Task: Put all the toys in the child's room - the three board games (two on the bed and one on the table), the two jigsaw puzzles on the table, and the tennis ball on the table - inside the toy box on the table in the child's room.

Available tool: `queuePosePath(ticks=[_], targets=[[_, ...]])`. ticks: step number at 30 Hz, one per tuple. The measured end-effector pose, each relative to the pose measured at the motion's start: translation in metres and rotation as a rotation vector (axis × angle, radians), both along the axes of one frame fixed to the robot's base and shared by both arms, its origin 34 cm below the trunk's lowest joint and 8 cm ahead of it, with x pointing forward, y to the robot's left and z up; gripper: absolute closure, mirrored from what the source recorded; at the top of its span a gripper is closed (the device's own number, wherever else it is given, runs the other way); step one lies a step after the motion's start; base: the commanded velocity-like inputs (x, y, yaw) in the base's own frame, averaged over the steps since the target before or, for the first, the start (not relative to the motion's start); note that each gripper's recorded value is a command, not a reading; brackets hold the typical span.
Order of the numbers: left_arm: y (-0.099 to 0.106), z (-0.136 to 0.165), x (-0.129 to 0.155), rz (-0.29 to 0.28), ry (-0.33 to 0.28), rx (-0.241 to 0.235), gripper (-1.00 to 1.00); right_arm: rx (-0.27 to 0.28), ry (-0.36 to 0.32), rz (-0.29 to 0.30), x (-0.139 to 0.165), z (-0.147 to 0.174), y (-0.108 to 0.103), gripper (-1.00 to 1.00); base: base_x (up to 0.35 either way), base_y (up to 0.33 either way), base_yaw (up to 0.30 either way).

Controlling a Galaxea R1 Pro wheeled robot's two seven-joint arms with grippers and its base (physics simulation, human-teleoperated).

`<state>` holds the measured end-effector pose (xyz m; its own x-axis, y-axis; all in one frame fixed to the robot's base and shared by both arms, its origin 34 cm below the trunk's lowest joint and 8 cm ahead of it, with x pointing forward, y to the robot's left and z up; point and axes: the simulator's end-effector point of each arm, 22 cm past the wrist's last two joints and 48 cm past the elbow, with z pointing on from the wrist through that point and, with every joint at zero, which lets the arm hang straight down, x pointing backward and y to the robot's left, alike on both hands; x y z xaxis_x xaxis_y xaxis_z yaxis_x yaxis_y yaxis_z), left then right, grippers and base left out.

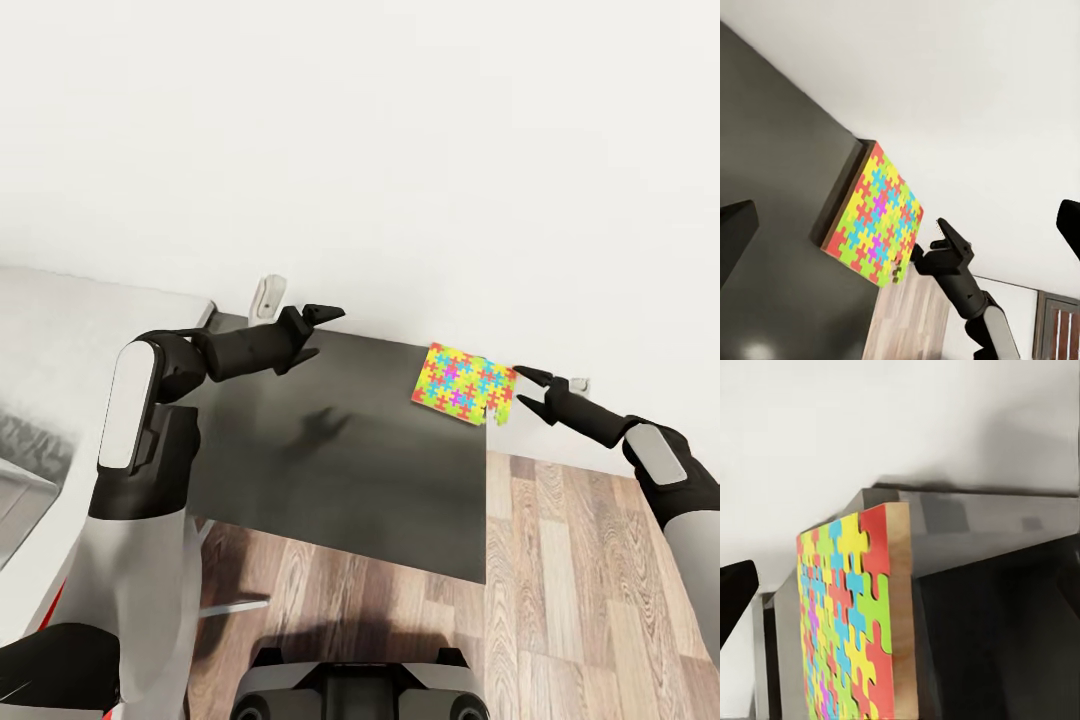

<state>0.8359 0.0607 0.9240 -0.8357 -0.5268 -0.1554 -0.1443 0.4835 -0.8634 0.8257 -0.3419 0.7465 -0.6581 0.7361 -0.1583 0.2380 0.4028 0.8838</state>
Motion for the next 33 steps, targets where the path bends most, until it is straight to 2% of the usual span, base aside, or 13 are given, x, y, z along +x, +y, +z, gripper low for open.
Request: queuePosePath(ticks=[10,33], targets=[[-0.0006,0.0002,-0.0001,-0.001,0.0,-0.001,-1.0,0.008,-0.012,-0.026,0.0032,0.0046,-0.008,-1.0,0.0,0.0,0.004],[-0.0006,0.0002,-0.0001,-0.001,0.0,-0.001,-1.0,0.019,-0.003,-0.034,0.0012,0.0008,-0.0061,-1.0,0.0,0.0,0.0]])
